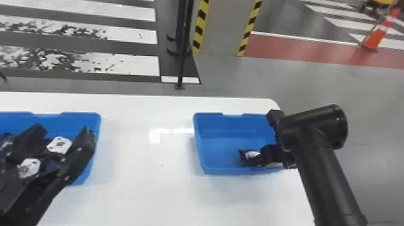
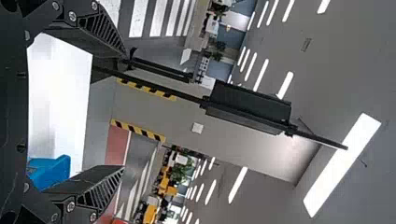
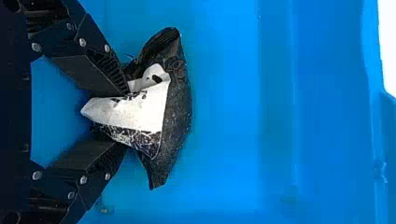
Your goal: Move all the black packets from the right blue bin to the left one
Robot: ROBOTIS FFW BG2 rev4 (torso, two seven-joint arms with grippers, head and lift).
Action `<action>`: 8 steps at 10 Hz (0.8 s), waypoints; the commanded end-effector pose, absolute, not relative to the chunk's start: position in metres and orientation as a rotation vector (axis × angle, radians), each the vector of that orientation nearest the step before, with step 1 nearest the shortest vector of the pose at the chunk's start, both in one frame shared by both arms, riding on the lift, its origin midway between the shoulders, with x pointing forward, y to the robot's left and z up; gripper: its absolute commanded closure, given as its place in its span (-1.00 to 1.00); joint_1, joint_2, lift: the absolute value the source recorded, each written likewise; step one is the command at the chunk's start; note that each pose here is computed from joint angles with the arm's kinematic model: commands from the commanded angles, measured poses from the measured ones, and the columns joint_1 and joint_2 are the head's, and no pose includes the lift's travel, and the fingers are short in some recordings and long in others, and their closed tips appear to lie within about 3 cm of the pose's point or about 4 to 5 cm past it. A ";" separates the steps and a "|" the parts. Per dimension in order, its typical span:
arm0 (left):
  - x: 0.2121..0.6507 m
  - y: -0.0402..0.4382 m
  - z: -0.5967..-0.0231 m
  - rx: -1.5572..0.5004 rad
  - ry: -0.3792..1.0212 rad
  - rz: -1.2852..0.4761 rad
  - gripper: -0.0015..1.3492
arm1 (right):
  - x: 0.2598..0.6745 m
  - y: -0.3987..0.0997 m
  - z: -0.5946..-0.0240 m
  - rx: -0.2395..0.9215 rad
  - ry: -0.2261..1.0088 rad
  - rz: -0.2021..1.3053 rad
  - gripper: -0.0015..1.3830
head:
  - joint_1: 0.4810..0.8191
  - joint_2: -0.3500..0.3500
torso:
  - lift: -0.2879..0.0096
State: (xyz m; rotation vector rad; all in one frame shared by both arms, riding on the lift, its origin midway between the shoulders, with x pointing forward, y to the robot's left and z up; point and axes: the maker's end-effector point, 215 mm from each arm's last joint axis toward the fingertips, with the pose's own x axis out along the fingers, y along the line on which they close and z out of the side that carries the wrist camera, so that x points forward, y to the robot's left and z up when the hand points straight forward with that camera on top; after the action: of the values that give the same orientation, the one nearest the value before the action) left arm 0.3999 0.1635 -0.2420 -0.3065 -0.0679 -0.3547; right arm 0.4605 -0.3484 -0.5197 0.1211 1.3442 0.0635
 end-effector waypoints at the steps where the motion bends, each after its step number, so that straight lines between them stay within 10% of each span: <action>1: 0.400 0.166 -0.245 -0.306 -0.064 -0.350 -0.72 | 0.454 -0.340 -0.524 0.169 1.342 0.089 0.63 | 0.27 -0.69 | -0.01; 8: 0.399 0.167 -0.246 -0.307 -0.067 -0.352 -0.72 | 0.476 -0.325 -0.416 0.115 0.975 0.139 0.63 | 0.27 -0.60 | -0.01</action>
State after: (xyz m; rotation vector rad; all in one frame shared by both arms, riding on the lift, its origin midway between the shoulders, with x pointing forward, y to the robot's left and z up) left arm 0.3990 0.1667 -0.2466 -0.3070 -0.0652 -0.3527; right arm 0.4752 -0.3272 -0.4284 0.1184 1.0073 0.1300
